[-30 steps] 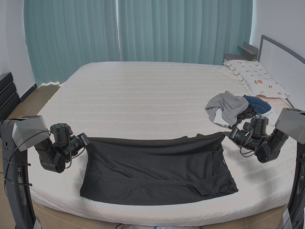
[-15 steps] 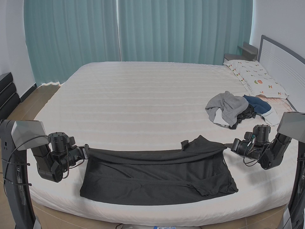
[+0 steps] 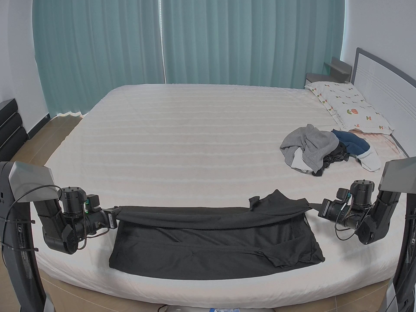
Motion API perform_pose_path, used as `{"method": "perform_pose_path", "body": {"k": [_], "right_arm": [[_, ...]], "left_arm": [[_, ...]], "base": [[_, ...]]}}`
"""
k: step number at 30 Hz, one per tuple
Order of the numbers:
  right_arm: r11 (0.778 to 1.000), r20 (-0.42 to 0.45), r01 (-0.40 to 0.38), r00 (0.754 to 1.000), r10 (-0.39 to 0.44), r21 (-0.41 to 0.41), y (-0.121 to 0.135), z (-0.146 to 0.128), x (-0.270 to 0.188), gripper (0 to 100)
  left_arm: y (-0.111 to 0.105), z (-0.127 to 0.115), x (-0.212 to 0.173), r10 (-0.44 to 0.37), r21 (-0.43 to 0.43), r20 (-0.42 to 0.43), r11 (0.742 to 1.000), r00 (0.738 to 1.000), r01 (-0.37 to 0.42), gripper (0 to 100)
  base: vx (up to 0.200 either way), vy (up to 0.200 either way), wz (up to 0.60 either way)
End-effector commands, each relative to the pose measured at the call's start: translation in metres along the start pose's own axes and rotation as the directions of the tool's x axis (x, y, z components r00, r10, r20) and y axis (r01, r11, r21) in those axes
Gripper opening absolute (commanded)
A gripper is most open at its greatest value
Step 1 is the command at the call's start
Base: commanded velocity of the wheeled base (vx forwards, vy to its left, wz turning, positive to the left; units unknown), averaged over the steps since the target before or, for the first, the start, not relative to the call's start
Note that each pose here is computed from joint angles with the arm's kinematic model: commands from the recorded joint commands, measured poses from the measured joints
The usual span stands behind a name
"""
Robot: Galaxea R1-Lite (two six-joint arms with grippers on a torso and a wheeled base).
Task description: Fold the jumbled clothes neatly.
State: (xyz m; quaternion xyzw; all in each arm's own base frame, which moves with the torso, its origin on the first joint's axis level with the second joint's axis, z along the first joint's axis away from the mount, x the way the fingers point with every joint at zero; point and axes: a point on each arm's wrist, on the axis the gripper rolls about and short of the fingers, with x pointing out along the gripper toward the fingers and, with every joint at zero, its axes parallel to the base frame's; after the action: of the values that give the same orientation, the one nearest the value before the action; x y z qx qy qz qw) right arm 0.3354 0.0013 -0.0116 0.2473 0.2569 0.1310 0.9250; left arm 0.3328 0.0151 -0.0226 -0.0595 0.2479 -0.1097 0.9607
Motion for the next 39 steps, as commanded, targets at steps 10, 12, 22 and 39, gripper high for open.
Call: {"method": "perform_pose_path", "body": {"k": [10, 12, 22, 39], "right_arm": [[0.998, 0.121, -0.023, 0.992, 0.017, 0.055, 0.006, 0.006, 0.022, 0], [0.998, 0.152, -0.017, 0.988, 0.008, 0.058, 0.006, 0.009, 0.034, 0], [0.998, 0.309, -0.009, 0.951, -0.008, 0.056, 0.019, 0.031, 0.083, 0], [0.997, 0.303, 0.005, 0.953, -0.028, 0.075, 0.013, 0.018, 0.077, 0]], "left_arm": [[-0.004, 0.028, 0.026, 0.114, -0.193, 0.131, 0.977, 0.985, -0.088, 0], [-0.007, 0.034, 0.034, 0.131, -0.259, 0.158, 0.962, 0.979, -0.087, 0], [-0.011, 0.041, 0.075, 0.198, -0.42, 0.238, 0.904, 0.951, -0.083, 0], [-0.008, 0.034, 0.066, 0.183, -0.466, 0.202, 0.882, 0.962, -0.069, 0]], "base": [[0.0, 0.0, 0.0], [0.0, 0.0, 0.0], [0.0, 0.0, 0.0], [0.0, 0.0, 0.0]]}}
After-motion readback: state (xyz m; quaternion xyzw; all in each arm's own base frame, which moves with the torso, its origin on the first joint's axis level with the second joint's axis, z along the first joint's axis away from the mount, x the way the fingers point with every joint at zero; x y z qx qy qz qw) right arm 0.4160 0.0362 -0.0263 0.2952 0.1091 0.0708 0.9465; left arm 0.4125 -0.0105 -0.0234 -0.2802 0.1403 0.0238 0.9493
